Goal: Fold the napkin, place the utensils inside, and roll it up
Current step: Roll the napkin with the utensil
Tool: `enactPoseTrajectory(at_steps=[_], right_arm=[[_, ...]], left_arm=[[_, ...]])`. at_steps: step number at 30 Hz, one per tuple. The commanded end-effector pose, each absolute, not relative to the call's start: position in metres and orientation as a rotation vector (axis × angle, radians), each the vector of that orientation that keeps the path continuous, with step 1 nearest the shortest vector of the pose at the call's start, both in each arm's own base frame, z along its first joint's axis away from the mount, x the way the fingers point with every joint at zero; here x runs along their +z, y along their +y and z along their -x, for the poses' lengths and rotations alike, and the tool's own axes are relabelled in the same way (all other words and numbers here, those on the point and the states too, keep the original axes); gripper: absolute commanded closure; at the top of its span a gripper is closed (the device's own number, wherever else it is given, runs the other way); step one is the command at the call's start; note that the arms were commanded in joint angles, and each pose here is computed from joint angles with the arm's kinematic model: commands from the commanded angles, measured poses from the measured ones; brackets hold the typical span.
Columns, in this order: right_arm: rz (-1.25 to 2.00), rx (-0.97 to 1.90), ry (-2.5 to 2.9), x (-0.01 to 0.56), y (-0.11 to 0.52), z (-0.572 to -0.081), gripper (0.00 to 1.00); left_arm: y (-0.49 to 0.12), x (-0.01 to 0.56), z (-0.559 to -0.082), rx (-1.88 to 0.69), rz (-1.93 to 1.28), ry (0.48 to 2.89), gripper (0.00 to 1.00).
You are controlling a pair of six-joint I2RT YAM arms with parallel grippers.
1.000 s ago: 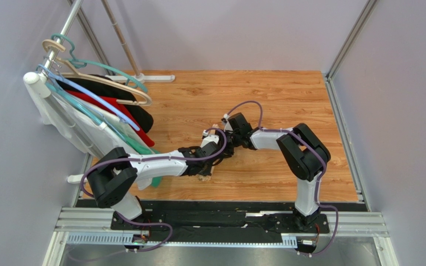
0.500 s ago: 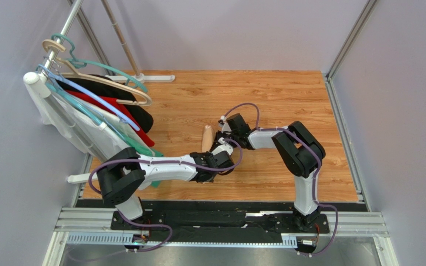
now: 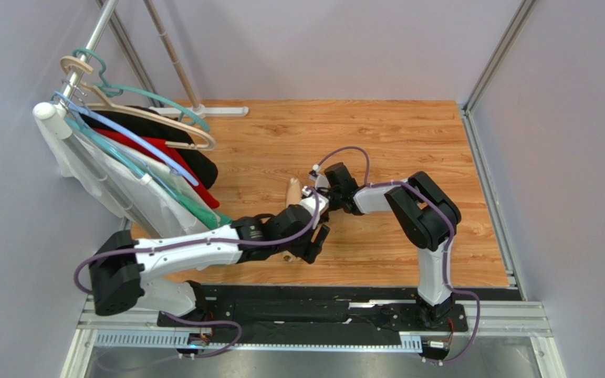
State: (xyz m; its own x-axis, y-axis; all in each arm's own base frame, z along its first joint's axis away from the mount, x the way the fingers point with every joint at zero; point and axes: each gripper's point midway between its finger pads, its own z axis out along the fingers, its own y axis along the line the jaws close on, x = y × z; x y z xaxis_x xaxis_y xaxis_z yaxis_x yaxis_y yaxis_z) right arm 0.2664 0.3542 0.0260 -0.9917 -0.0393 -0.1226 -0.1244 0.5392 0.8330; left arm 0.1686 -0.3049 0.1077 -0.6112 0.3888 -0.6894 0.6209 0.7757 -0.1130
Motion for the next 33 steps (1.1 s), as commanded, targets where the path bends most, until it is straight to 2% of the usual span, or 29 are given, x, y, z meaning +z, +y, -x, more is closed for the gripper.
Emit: enactPoseTrajectory(at_steps=[1,5,10,18,26,33], right_arm=[[0.172,1.230,2.763,-0.030,0.321,-0.261,1.00],[0.225,1.252,2.733,-0.031,0.320,-0.261,1.00],[0.228,1.305,2.703,-0.029,0.319,-0.260,1.00],[0.253,1.344,2.673,-0.024,0.319,-0.257,1.00],[0.212,1.422,2.640,-0.020,0.320,-0.255,1.00],[0.167,1.525,2.571,-0.005,0.323,-0.260,1.00]], left_arm=[[-0.303,0.118,-0.152,-0.755,-0.699,2.288,0.21],[-0.279,0.103,-0.161,-0.902,-0.498,2.323,0.23],[-0.260,0.096,-0.180,-0.966,-0.261,2.325,0.25],[-0.264,0.068,-0.189,-1.092,-0.015,2.377,0.25],[-0.250,0.040,-0.192,-0.984,0.134,2.452,0.25],[-0.251,0.016,-0.183,-1.013,0.188,2.505,0.27]])
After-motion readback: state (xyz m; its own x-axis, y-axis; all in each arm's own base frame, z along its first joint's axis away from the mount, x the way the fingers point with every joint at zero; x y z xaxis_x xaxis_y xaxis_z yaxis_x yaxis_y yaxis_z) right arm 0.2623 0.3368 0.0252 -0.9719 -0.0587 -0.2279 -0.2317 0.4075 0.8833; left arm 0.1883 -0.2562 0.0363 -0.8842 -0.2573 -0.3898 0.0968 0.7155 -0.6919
